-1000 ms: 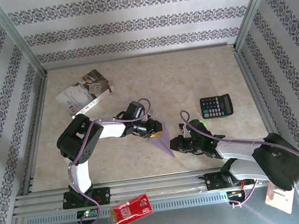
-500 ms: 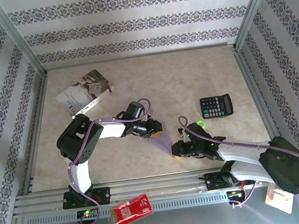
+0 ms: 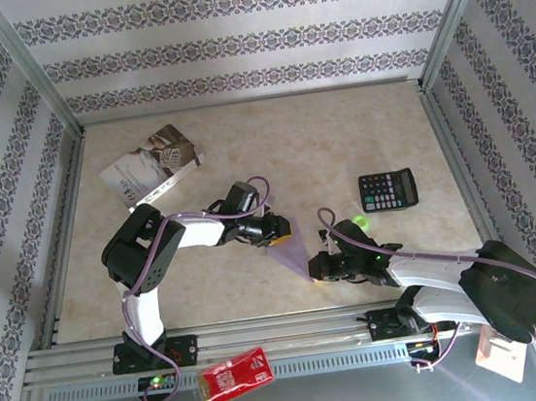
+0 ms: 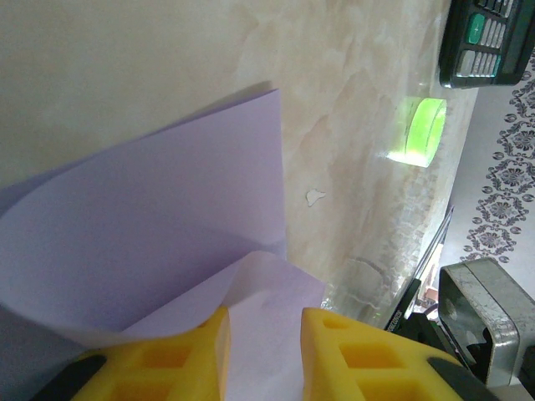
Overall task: Fold a paper plane with a square sheet of paper (pick it up from the middle)
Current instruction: Fourth fold the wing at the center of the table.
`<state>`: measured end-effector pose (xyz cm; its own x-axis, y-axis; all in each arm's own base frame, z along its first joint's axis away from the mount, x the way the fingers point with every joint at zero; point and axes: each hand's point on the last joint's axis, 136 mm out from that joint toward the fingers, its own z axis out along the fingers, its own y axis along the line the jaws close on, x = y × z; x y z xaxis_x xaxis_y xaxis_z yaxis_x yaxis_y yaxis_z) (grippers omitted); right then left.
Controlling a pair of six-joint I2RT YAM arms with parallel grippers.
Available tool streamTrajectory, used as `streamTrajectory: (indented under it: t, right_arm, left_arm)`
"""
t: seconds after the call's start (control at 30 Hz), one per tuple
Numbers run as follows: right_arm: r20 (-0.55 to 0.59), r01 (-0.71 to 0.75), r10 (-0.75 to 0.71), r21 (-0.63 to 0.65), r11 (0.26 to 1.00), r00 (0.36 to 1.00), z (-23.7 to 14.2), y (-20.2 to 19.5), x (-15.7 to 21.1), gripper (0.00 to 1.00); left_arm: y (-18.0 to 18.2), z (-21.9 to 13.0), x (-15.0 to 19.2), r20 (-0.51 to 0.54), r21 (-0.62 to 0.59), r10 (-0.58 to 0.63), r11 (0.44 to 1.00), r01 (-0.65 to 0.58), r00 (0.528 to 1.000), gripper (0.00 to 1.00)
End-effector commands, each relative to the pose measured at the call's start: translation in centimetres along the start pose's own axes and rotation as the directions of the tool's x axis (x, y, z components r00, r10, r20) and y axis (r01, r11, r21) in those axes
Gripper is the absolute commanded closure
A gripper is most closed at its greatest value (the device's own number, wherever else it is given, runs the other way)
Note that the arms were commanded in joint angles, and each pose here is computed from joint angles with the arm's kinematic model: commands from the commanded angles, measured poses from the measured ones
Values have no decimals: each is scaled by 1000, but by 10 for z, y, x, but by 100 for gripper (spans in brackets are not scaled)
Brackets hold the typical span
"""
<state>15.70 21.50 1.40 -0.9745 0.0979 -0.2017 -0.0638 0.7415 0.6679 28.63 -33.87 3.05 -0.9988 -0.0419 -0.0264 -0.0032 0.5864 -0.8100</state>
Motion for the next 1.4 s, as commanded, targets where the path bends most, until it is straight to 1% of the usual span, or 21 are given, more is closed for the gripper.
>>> streamTrajectory:
  t: [0.0, 0.17, 0.47, 0.67, 0.77, 0.87, 0.93, 0.97, 1.0, 1.17, 1.37]
  right_arm:
    - [-6, 8, -7, 52, 999, 1000, 2, -9, 3, 93]
    - [-5, 6, -5, 38, 999, 1000, 1, -5, 2, 89]
    - [33, 22, -21, -9, 1000, 999, -12, 11, -8, 80]
    - [47, 71, -70, -17, 997, 996, -25, 23, -13, 75]
    - [58, 99, -97, -36, 994, 994, -29, 32, -15, 75]
    - [52, 126, -124, -45, 991, 991, -28, 39, -14, 79]
    - [24, 136, -135, -39, 990, 991, -24, 38, -9, 81]
    - [30, 148, -147, -47, 988, 989, -23, 47, -15, 82]
    - [19, 149, -148, -44, 988, 989, -21, 48, -14, 83]
    - [-12, 130, -130, -3, 991, 991, -11, 37, -14, 87]
    - [-27, 119, -119, 9, 993, 993, -7, 30, -14, 88]
  left_arm:
    - [30, 1, 5, -1, -63, -33, 997, 33, 999, 72]
    - [28, -2, 4, 3, -62, -27, 998, 27, 1000, 72]
    - [35, 0, 8, -7, -75, -32, 997, 32, 999, 72]
    - [35, 0, 8, -6, -74, -33, 997, 33, 999, 72]
    - [36, 0, 8, -7, -75, -34, 997, 34, 999, 72]
    - [37, 0, 9, -7, -76, -35, 997, 34, 999, 72]
    - [37, 0, 9, -7, -76, -38, 996, 37, 999, 72]
    - [37, 0, 9, -7, -77, -39, 996, 38, 999, 72]
    - [36, 0, 9, -6, -75, -35, 997, 34, 999, 72]
    - [37, 0, 8, -6, -77, -36, 996, 36, 999, 72]
    - [36, -1, 9, -8, -78, -35, 996, 34, 999, 72]
